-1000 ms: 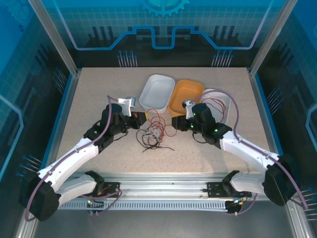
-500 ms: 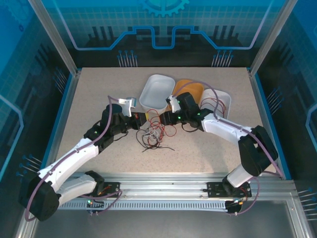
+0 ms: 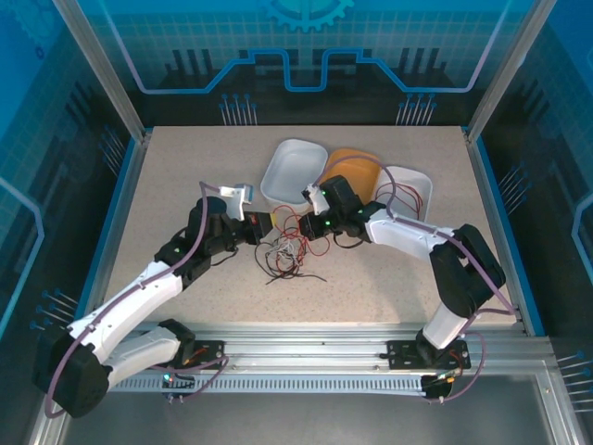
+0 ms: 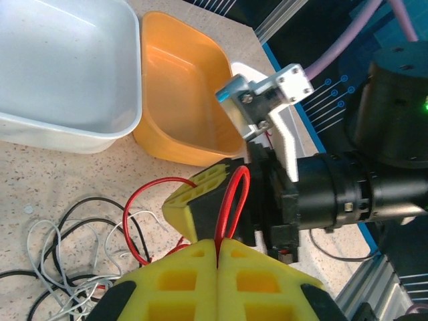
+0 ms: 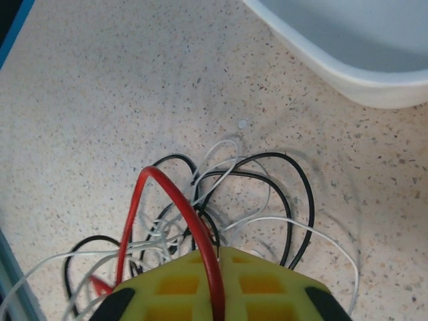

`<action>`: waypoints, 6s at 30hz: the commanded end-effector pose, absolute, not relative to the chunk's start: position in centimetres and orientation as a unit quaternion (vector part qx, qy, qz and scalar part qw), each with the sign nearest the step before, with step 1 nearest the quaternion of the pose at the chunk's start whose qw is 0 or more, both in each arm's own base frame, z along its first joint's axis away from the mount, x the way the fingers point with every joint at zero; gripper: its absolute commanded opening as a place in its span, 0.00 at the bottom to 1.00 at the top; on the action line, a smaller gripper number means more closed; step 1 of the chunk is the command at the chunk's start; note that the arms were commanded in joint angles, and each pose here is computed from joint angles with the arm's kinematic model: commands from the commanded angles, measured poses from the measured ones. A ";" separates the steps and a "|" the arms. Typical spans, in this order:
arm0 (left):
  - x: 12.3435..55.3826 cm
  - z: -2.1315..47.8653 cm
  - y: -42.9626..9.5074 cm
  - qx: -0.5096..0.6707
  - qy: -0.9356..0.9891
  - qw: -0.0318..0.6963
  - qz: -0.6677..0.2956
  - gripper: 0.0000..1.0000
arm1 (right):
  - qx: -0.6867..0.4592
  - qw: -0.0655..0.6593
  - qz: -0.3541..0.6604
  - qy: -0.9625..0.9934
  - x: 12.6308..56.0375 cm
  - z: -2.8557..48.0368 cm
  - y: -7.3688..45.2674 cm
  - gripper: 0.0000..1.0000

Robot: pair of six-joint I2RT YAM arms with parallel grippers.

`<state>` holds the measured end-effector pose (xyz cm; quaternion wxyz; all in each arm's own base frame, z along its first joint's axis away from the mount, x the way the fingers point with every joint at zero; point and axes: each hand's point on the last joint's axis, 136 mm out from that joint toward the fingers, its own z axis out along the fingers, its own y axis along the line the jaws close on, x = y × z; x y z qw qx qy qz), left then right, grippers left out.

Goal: Untangle the cables

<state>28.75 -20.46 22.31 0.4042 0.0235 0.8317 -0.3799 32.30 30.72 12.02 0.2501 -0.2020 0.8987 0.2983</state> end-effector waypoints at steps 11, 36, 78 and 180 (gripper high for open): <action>27.7 16.0 -16.3 -0.041 0.892 0.357 -0.275 0.43 | -0.228 0.360 0.260 0.866 30.5 23.7 31.3 0.00; 28.8 14.6 -21.0 -0.006 0.876 0.308 -0.372 0.78 | -0.226 0.511 0.229 0.797 28.4 38.2 28.1 0.00; 28.7 11.8 -22.9 0.018 0.866 0.326 -0.378 0.00 | -0.004 0.549 -0.013 0.836 28.3 37.8 8.0 0.00; 28.0 15.8 -23.6 0.067 0.845 0.348 -0.400 0.01 | -0.010 0.283 0.331 0.900 31.1 17.8 24.0 0.51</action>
